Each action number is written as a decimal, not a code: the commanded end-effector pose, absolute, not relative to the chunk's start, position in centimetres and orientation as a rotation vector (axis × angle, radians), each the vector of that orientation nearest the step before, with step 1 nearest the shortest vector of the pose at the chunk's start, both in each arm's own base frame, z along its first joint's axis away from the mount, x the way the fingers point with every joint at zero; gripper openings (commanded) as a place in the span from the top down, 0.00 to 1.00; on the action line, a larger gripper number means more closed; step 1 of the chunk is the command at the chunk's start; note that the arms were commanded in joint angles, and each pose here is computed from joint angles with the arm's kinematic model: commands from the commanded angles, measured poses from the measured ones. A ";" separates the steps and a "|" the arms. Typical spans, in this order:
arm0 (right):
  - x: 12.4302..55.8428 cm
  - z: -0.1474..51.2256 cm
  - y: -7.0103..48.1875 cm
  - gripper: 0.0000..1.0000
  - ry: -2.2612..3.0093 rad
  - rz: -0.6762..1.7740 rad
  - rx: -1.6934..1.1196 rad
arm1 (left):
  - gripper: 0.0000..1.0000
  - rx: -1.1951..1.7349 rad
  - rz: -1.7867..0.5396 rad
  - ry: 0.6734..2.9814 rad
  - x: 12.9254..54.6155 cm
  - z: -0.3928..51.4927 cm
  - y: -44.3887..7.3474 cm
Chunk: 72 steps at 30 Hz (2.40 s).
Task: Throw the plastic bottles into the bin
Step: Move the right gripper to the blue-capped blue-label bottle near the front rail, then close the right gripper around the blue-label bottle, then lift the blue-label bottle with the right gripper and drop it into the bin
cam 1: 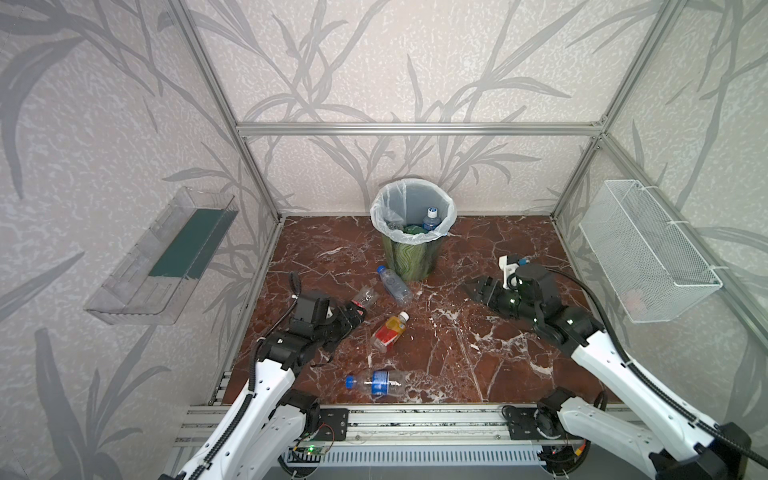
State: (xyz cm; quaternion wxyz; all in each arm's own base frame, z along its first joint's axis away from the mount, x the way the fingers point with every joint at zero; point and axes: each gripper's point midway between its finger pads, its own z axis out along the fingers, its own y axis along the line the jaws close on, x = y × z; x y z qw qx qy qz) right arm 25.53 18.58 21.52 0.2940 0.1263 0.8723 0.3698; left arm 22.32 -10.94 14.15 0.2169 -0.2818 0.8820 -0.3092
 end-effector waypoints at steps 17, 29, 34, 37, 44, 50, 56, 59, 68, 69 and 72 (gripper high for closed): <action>8.1 12.0 35.5 0.22 2.465 0.778 -1.094 | 0.09 -0.826 -0.836 2.417 20.9 13.4 -9.9; 3.3 8.2 40.1 0.12 2.270 0.463 -1.591 | 0.08 -0.833 -0.823 2.375 20.5 15.0 -8.8; 4.0 6.4 41.2 0.10 2.255 0.375 -1.624 | 0.08 -0.834 -0.820 2.371 20.4 15.3 -8.6; 4.3 5.1 41.7 0.11 2.255 0.329 -1.637 | 0.09 -0.839 -0.823 2.371 20.3 15.3 -8.5; 5.8 3.7 41.3 0.26 2.314 0.275 -1.555 | 0.09 -0.845 -0.826 2.364 20.1 15.6 -8.3; 6.9 5.5 40.3 0.37 2.332 0.351 -1.447 | 0.09 -0.846 -0.829 2.359 20.2 15.7 -8.2; 7.5 7.5 38.4 0.41 2.392 0.504 -1.279 | 0.09 -0.848 -0.833 2.362 20.4 15.7 -8.3; 8.4 8.4 36.7 0.43 2.436 0.607 -1.126 | 0.08 -0.847 -0.835 2.366 20.4 15.6 -8.3; 12.5 11.0 31.3 0.43 2.406 0.922 -0.526 | 0.09 -0.862 -0.845 2.380 20.6 14.6 -8.5; 13.0 11.3 30.7 0.43 2.399 0.937 -0.476 | 0.09 -0.862 -0.844 2.384 20.5 14.5 -8.5; 14.5 12.9 28.9 0.43 2.348 0.966 -0.356 | 0.09 -0.862 -0.838 2.389 20.5 14.3 -8.5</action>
